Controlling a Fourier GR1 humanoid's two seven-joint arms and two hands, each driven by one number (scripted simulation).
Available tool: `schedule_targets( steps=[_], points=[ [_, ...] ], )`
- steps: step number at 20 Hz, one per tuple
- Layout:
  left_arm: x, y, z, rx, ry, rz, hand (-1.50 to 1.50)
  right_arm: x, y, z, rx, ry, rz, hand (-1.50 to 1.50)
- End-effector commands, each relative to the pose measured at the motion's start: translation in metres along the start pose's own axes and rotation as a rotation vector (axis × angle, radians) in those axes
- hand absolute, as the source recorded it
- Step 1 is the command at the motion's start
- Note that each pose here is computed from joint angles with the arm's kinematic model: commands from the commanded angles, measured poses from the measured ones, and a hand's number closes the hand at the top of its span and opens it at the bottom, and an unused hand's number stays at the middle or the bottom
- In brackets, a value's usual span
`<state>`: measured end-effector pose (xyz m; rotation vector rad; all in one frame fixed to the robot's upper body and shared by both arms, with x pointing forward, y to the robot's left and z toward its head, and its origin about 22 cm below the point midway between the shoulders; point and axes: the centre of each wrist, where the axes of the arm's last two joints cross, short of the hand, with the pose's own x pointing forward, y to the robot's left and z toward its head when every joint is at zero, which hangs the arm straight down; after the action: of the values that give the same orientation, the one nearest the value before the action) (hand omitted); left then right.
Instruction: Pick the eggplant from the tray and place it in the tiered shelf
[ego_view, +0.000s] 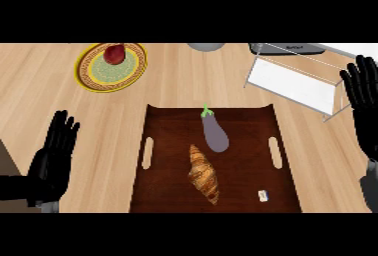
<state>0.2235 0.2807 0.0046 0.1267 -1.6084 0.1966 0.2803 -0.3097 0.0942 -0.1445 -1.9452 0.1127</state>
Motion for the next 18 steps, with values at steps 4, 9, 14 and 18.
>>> schedule_targets(
  steps=[4,9,14,18],
  points=[
    [-0.012,-0.008,0.003,-0.099,0.207,-0.086,0.0,0.003,-0.016,-0.044,0.125,0.323,0.272,1.5],
    [-0.016,-0.023,0.01,-0.16,0.339,-0.121,0.0,-0.028,-0.057,-0.021,0.182,0.841,0.655,1.5],
    [-0.017,-0.017,-0.007,-0.163,0.462,-0.132,0.0,-0.004,-0.011,-0.094,0.339,0.966,0.543,-1.5],
    [-0.021,-0.006,-0.019,-0.128,0.473,-0.125,0.0,0.013,-0.004,-0.132,0.555,0.97,0.448,-1.5]
  ],
)
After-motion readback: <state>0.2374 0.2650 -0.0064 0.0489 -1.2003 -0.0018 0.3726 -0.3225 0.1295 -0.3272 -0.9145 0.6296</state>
